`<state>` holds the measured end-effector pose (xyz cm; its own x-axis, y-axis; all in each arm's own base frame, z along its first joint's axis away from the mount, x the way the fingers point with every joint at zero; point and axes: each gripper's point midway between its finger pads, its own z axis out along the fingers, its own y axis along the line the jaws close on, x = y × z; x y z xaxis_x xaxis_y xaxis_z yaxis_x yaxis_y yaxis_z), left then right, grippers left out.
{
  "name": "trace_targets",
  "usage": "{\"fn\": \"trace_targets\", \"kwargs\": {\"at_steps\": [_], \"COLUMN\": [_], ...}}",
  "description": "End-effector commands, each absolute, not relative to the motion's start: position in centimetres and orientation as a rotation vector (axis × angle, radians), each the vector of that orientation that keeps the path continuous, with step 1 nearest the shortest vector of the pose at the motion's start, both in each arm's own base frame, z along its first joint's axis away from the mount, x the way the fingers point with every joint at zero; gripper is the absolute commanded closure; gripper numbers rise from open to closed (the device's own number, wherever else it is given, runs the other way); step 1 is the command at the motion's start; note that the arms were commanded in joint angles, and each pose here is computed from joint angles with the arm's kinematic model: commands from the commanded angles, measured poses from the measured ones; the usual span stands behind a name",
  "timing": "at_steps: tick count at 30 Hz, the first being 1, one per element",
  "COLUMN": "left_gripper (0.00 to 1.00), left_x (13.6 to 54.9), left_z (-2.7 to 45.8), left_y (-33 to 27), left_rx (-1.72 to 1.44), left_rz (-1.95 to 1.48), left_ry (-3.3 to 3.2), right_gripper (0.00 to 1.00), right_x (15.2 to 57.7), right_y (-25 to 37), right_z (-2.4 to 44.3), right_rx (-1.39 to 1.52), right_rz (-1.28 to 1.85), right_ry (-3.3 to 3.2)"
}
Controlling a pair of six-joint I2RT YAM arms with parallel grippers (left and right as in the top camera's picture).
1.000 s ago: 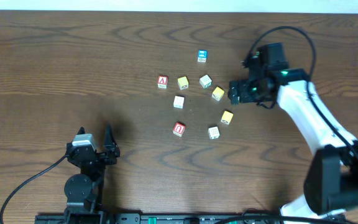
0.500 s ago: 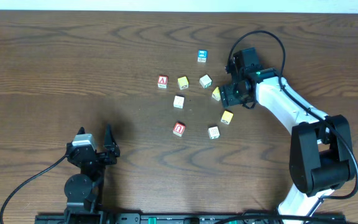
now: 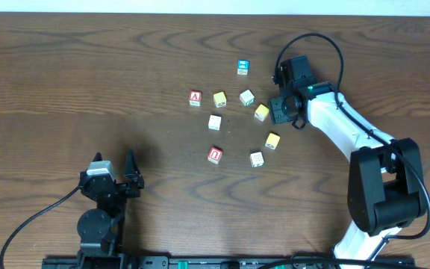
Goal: Lift 5 blocks
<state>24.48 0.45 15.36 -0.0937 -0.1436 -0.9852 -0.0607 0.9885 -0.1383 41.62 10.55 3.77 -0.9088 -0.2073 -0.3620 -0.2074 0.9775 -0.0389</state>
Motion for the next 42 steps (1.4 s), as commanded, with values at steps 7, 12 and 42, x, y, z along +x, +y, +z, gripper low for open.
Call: {"fn": "trace_targets", "kwargs": {"at_steps": [7, 12, 42], "left_gripper": [0.27, 0.27, 0.27], "left_x": [24.4, 24.4, 24.4], "left_z": [13.5, 13.5, 13.5], "left_y": [1.0, 1.0, 1.0], "left_rx": [-0.185, -0.185, -0.185], "left_rz": [-0.046, -0.046, -0.046], "left_ry": [1.721, 1.721, 1.721], "right_gripper": [0.41, 0.41, 0.89], "right_x": [42.8, 42.8, 42.2], "right_y": [10.1, 10.0, 10.0], "right_z": [4.2, 3.7, 6.9], "right_rx": [-0.196, -0.166, -0.099], "right_rz": [-0.034, -0.029, -0.01], "right_ry": [2.72, 2.733, 2.742]}}
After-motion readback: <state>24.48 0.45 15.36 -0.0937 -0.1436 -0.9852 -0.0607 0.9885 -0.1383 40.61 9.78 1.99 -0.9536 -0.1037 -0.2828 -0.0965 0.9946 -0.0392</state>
